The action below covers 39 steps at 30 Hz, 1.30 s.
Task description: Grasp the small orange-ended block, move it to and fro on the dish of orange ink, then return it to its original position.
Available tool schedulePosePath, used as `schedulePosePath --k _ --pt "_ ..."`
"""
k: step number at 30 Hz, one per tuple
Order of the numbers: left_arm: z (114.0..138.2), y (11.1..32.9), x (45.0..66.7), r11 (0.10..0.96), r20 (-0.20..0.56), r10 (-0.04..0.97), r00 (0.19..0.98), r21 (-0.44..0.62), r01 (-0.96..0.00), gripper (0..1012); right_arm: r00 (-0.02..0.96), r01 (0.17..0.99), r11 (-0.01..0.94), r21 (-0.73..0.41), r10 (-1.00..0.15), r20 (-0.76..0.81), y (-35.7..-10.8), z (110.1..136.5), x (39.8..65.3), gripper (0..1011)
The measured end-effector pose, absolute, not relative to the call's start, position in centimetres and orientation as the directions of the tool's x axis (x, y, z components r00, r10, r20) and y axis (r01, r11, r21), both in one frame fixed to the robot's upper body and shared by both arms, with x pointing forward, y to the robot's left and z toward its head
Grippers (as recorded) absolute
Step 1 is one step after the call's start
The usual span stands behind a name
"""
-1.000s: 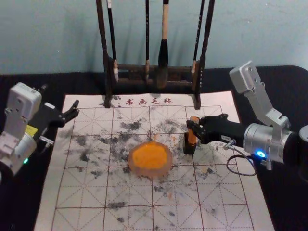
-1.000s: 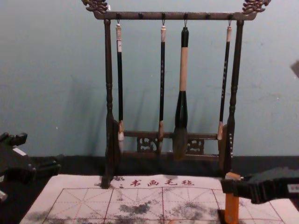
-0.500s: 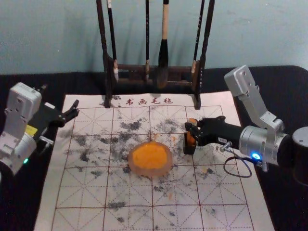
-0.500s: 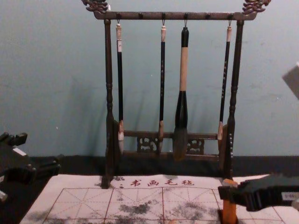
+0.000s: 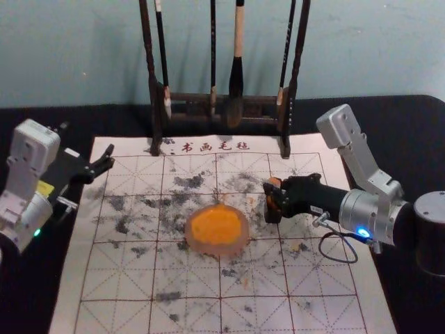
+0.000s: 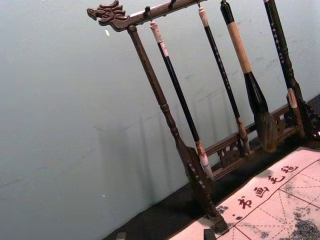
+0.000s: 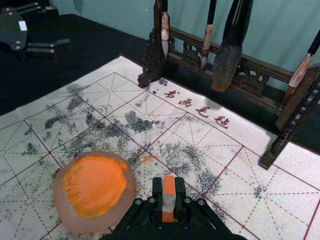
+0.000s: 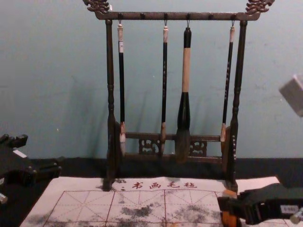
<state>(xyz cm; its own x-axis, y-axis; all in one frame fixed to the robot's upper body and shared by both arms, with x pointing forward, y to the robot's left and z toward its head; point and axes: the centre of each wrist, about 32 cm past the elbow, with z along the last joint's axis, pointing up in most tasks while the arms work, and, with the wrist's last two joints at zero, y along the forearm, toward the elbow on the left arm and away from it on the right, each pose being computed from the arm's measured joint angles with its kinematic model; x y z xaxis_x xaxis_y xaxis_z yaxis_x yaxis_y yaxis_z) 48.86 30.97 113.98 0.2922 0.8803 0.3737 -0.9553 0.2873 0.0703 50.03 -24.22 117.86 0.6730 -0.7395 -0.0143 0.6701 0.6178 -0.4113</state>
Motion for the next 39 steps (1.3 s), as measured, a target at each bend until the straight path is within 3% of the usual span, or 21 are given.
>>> schedulePosePath --k 24,39 --pt "113.98 30.97 48.86 0.287 0.374 0.880 0.292 0.070 -0.955 1001 0.675 0.677 0.608 -0.415 -0.737 0.022 -24.05 117.73 49.95 130" --pt "113.98 30.97 48.86 0.287 0.374 0.880 0.292 0.070 -0.955 1001 0.675 0.677 0.608 -0.415 -0.738 0.020 -24.09 117.75 49.95 563"
